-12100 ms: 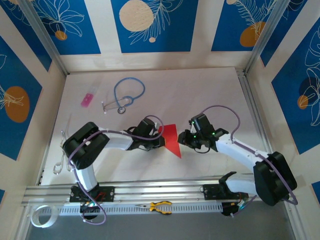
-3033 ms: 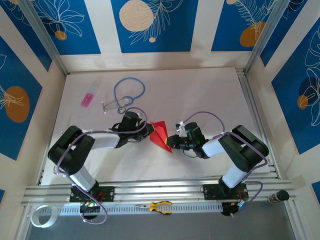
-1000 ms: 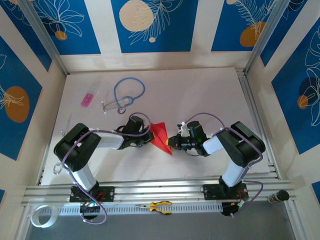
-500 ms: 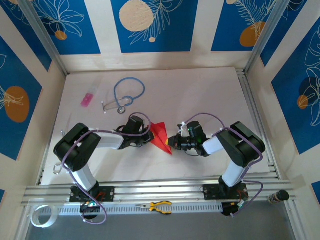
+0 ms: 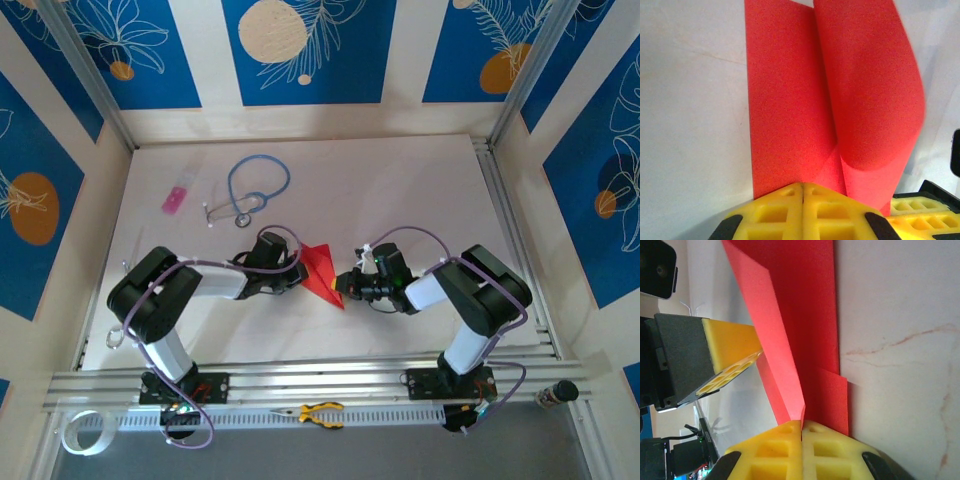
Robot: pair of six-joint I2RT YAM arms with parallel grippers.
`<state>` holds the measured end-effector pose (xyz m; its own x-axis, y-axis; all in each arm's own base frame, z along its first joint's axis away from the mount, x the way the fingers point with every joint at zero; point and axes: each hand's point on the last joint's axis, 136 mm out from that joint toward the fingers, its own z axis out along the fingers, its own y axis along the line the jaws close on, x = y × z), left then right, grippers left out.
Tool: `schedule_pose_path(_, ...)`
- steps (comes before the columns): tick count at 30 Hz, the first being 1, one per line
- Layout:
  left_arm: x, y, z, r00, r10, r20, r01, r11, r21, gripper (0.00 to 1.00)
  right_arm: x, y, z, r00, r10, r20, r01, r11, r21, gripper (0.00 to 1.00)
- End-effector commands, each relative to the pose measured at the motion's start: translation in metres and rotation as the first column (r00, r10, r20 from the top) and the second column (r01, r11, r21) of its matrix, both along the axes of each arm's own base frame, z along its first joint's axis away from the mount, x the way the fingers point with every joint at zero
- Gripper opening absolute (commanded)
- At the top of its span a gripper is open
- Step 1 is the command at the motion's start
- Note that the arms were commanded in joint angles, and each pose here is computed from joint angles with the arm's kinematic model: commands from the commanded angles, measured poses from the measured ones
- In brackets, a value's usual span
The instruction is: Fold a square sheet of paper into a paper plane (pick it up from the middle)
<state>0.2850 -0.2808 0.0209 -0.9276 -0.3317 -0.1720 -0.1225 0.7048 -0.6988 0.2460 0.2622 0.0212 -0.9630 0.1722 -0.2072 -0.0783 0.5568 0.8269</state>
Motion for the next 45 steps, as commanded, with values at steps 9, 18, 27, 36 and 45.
schedule_pose_path(9, 0.003, -0.001, 0.015, 0.997, -0.029, 0.072, 0.028, 1.0, 0.011, 0.08, -0.011, -0.004, -0.014, 0.998, 0.0, -0.063, -0.003, 0.999, -0.05, 0.0)
schedule_pose_path(18, 0.01, -0.022, 0.044, 0.974, -0.106, 0.199, 0.124, 0.989, -0.082, 0.07, -0.01, -0.006, -0.017, 0.997, -0.01, -0.076, 0.006, 0.998, -0.057, 0.0)
schedule_pose_path(27, 0.013, -0.041, 0.038, 0.971, -0.142, 0.191, 0.172, 0.973, -0.154, 0.06, -0.011, -0.009, -0.019, 0.996, -0.023, -0.091, 0.017, 0.998, -0.058, 0.0)
schedule_pose_path(36, 0.019, -0.045, 0.035, 0.975, -0.116, 0.191, 0.149, 0.974, -0.169, 0.06, -0.011, -0.009, -0.022, 0.995, -0.025, -0.099, 0.019, 0.998, -0.062, 0.0)
schedule_pose_path(45, 0.019, -0.048, 0.033, 0.976, -0.119, 0.181, 0.151, 0.973, -0.175, 0.07, -0.011, -0.012, -0.022, 0.994, -0.031, -0.105, 0.024, 0.998, -0.064, 0.0)
